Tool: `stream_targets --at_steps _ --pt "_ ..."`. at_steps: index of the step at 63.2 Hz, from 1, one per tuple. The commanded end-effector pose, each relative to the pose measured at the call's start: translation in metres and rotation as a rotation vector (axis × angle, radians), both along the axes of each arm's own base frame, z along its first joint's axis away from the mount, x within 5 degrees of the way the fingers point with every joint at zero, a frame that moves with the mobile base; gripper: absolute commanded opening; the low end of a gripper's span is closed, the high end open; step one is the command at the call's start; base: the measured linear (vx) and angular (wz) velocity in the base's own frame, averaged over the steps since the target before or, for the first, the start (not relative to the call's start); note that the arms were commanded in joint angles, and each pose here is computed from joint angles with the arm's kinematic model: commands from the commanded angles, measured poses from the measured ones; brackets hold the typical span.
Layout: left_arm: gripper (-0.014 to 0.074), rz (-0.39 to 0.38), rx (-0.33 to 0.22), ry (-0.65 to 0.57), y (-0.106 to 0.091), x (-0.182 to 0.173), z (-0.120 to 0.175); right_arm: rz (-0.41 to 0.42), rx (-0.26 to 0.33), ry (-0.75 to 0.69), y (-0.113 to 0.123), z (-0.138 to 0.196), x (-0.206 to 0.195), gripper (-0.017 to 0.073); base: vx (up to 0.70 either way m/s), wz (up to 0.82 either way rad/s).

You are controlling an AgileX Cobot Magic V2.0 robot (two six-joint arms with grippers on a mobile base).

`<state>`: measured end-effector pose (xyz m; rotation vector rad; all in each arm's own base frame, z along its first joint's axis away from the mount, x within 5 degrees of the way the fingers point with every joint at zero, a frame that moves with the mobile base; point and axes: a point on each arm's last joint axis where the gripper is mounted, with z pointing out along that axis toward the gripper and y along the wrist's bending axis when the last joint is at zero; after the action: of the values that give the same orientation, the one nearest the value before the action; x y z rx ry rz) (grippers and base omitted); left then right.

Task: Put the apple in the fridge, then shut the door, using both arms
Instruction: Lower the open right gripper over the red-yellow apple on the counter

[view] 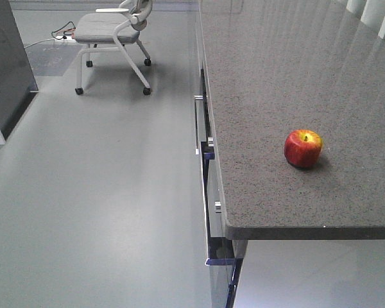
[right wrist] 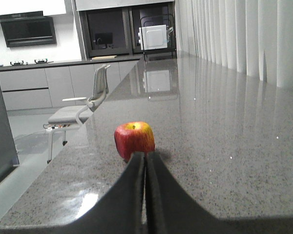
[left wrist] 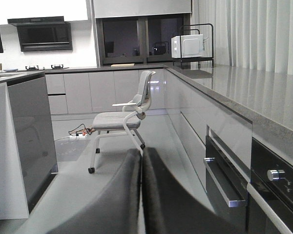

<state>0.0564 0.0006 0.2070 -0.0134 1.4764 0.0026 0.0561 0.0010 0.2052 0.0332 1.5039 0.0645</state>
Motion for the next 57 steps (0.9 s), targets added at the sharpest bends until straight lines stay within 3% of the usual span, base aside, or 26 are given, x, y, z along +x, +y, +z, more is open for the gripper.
stream_targets --at_steps 1,15,37,46,57 --pt "-0.0006 0.0 -0.008 -0.071 0.0 -0.001 0.001 -0.008 0.004 -0.11 -0.001 0.029 -0.005 -0.0003 0.0 0.0" --pt "-0.0006 0.0 -0.008 -0.071 0.0 -0.001 0.001 -0.005 -0.038 0.005 0.0 0.09 0.006 -0.0003 0.0 0.0" --pt "-0.0006 0.0 -0.008 -0.071 0.0 -0.001 0.001 0.013 -0.046 0.367 0.002 0.155 0.068 0.0018 0.0 0.0" --pt "-0.0006 0.0 -0.008 -0.071 0.0 -0.001 0.001 0.039 -0.121 0.5 0.003 0.165 0.099 0.0139 0.0 0.0" --pt "-0.0006 0.0 -0.008 -0.071 0.0 -0.001 0.001 0.08 -0.19 0.616 0.005 0.164 0.138 0.0394 0.0 0.0"
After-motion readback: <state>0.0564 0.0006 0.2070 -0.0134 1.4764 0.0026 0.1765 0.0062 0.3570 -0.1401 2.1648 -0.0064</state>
